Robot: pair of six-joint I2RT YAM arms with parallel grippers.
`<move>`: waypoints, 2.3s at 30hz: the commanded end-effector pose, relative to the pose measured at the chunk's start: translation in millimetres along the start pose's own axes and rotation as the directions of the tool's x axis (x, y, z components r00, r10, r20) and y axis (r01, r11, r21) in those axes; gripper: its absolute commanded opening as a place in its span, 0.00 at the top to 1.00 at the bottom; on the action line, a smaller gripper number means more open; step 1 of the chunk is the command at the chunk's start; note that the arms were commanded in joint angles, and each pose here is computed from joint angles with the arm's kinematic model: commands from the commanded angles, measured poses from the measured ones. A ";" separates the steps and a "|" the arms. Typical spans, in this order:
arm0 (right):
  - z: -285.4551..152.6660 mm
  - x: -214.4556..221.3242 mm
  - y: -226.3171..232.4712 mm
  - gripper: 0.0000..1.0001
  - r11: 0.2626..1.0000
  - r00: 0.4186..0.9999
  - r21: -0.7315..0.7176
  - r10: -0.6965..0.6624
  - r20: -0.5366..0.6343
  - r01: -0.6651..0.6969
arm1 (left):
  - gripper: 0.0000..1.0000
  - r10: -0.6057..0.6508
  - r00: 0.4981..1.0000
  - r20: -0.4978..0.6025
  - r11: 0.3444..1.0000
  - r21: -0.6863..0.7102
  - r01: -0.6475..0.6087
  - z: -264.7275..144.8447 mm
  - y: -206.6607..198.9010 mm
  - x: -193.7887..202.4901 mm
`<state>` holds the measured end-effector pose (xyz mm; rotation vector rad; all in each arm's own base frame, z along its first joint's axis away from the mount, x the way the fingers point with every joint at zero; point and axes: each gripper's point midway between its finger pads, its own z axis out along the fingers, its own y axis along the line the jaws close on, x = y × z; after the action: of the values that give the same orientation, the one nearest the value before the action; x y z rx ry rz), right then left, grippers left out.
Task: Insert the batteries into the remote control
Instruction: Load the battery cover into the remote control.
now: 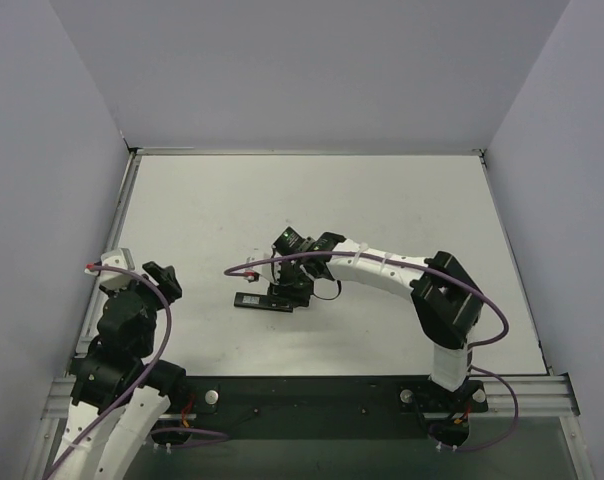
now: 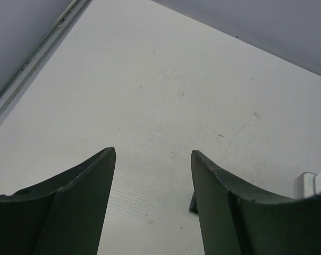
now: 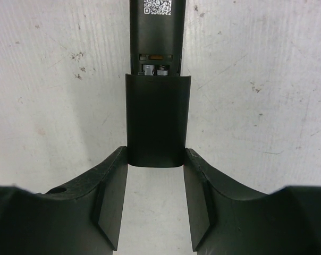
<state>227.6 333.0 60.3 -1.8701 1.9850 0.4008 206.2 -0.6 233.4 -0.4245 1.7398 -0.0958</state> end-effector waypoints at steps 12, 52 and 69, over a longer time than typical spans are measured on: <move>22.1 5.9 2.3 0.73 0.998 0.993 -0.041 -0.060 -0.098 0.056 | 0.32 0.001 0.998 0.057 1.000 -0.029 0.000 0.5 6.6 -11.6; 36.1 13.0 -1.2 0.55 0.996 0.986 -0.014 -0.091 -0.137 0.090 | 0.32 0.000 0.999 0.053 1.000 -0.023 0.001 3.9 5.9 -11.1; -14.1 -23.7 2.7 0.42 0.999 0.997 0.040 0.029 0.074 -0.032 | 0.32 -0.007 1.000 -0.008 1.000 0.018 0.007 12.1 -5.8 1.3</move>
<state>228.4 338.6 30.9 -1.9729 1.9921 0.3020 209.8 5.1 231.2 -0.4310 1.7401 -0.0718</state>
